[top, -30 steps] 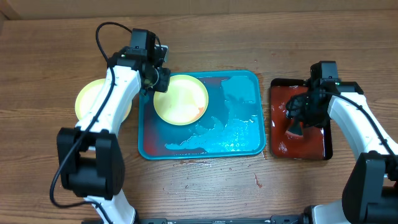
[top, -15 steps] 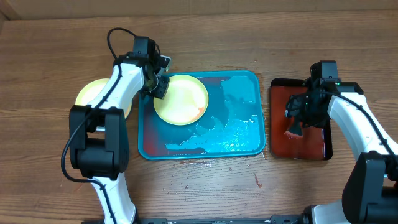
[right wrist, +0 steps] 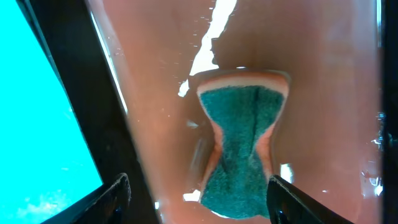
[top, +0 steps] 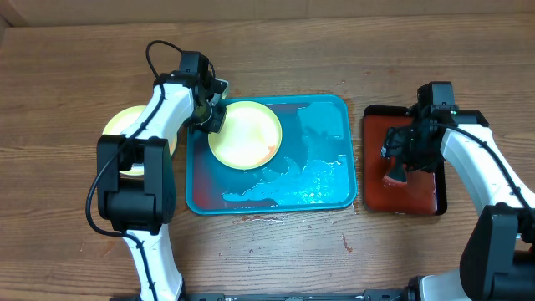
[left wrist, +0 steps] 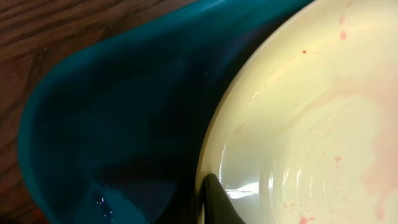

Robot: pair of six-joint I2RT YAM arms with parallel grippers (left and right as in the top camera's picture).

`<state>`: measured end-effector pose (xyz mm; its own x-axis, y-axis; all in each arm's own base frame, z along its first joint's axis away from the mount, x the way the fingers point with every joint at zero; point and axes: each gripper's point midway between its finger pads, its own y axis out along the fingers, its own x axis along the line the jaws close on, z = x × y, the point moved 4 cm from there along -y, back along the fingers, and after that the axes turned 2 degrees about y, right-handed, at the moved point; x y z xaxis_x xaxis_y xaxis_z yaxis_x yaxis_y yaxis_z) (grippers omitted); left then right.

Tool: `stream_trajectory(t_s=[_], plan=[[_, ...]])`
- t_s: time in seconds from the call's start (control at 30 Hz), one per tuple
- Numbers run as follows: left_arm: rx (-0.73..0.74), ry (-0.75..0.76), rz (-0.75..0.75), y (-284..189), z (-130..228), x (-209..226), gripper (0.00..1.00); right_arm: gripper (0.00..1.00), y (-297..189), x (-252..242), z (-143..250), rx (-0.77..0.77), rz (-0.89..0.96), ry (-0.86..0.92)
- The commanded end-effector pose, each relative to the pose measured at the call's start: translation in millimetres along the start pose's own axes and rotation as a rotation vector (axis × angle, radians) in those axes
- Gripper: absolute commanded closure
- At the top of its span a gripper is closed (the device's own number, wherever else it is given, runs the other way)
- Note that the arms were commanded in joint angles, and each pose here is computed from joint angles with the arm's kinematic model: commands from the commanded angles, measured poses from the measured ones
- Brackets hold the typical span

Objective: Clean dirty plates on tray and stack at the side
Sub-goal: 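Open the right gripper on the sponge, keep left gripper on plate rim, then lift the yellow plate with left gripper and carry it onto the stack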

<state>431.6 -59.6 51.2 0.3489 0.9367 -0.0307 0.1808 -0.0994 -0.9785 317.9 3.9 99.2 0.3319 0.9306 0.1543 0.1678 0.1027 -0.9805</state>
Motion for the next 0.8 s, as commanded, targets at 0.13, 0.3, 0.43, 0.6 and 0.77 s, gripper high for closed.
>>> stream_trajectory(t_s=[0.13,0.3,0.43,0.6,0.77], plan=[[-0.057,-0.032,-0.012,-46.2,-35.1,2.8,0.96,0.16,-14.0,9.8,-4.9,0.01,-0.052,-0.002],[-0.159,-0.02,-0.054,-116.7,-53.2,3.6,0.96,0.05,-31.5,14.9,-14.1,-0.006,-0.057,-0.005],[-0.207,-0.027,-0.19,-165.2,-46.5,9.5,0.96,0.02,-37.4,17.2,-18.8,-0.021,-0.062,-0.007],[-0.224,-0.105,-0.466,-223.1,-22.9,22.1,0.96,0.0,-37.4,17.1,-18.6,-0.02,-0.062,-0.007],[-0.28,-0.185,-0.651,-258.1,-12.9,9.0,0.96,0.0,-37.3,17.0,-18.5,-0.019,-0.061,-0.007]])
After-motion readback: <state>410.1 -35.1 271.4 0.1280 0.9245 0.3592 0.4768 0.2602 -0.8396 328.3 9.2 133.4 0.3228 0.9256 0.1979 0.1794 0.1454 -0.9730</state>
